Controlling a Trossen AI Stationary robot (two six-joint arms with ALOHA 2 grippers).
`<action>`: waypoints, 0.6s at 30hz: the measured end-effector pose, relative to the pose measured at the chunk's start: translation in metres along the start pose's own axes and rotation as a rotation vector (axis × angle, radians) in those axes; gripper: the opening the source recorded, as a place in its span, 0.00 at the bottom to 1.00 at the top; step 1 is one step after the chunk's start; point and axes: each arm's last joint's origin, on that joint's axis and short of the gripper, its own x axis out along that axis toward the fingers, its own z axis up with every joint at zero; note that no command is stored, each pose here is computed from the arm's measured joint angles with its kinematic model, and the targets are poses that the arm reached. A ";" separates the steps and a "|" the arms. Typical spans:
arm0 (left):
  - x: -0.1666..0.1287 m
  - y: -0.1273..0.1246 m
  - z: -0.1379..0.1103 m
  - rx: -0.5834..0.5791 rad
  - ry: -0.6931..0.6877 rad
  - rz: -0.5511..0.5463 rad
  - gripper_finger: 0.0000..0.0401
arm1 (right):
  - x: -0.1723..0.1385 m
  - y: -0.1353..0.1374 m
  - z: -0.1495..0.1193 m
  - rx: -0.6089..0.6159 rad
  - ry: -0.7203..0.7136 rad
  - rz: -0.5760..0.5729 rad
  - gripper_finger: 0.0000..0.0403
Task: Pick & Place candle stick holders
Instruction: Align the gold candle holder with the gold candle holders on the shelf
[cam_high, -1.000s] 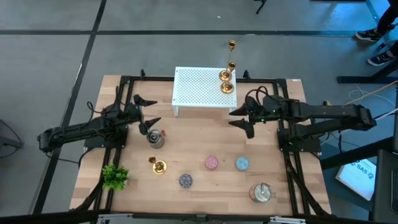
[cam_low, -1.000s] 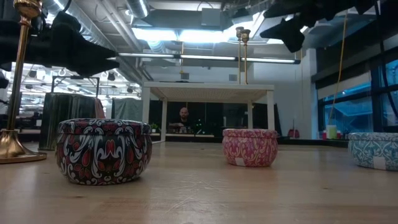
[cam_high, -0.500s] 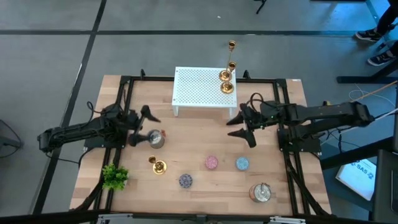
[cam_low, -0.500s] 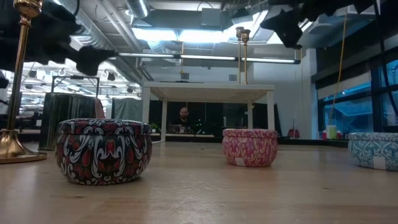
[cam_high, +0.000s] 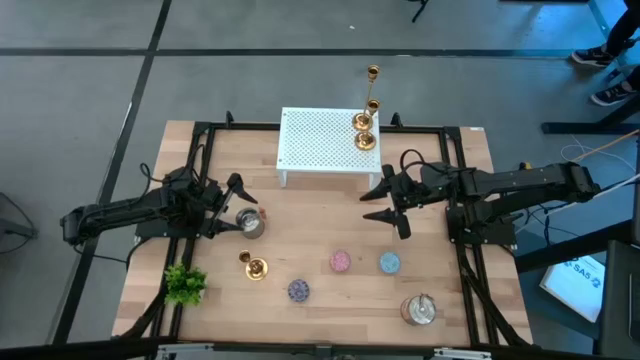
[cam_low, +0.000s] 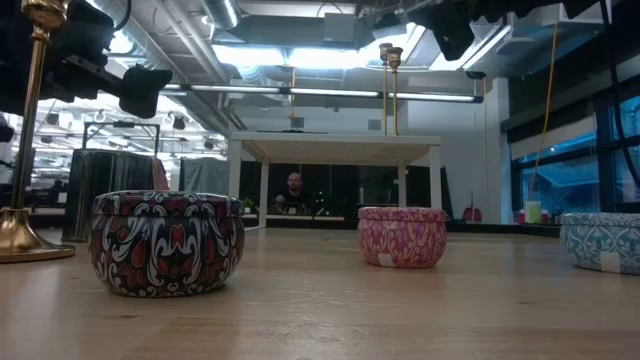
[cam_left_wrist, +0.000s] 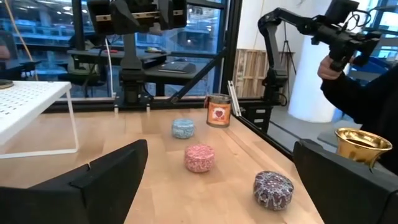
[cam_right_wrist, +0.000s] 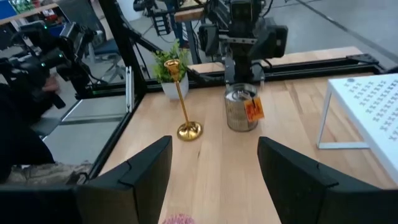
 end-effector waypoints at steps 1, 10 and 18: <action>0.000 0.000 0.000 -0.014 0.002 -0.002 1.00 | 0.000 0.000 0.000 -0.001 -0.004 0.000 0.60; 0.000 -0.001 0.001 -0.165 -0.012 -0.005 1.00 | 0.000 -0.001 0.003 0.086 -0.038 -0.052 0.60; 0.002 -0.008 0.005 -0.164 -0.022 -0.157 1.00 | 0.000 -0.003 0.004 0.119 -0.063 -0.126 0.60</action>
